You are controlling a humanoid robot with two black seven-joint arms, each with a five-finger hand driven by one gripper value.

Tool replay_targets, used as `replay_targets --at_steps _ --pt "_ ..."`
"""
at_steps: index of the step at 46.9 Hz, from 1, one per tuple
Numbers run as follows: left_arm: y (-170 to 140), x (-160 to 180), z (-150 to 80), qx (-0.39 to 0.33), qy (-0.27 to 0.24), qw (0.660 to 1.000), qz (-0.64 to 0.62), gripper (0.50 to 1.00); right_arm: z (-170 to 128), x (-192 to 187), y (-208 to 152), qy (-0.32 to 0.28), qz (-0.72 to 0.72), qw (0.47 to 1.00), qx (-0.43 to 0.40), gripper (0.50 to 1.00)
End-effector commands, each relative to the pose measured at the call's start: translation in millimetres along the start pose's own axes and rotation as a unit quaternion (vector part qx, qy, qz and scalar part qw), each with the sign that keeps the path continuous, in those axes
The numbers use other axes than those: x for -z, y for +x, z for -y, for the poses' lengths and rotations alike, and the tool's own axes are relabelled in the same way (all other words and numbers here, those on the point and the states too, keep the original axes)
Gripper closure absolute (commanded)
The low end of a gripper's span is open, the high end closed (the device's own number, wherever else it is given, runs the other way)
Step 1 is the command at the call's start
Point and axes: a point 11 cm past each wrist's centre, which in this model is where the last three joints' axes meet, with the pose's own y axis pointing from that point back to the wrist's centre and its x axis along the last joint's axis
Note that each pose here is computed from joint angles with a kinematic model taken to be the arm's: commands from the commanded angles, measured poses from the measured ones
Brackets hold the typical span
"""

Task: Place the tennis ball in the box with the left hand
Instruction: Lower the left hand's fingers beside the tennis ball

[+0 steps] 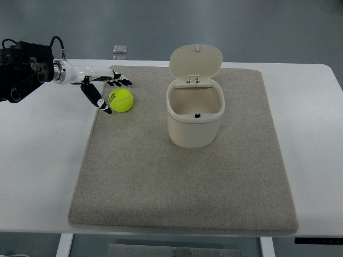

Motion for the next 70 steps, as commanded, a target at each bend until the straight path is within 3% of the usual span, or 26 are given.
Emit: replay_targets --at_steps 1,58,63,70 --pt "-2 0 1 0.001 0.000 1.000 0.000 0.519 0 0 0 0.000 0.000 1.000 0.000 0.599" --pt "-8 0 14 -0.028 0.006 0.998 0.048 0.536 0 0 0 0.000 0.000 1.000 0.000 0.599" --pt "-9 0 14 -0.028 0.006 0.998 0.050 0.544 0 0 0 0.000 0.000 1.000 0.001 0.599" --pt "-14 -10 24 -0.027 -0.006 0.998 0.055 0.617 0 0 0 0.000 0.000 1.000 0.000 0.599"
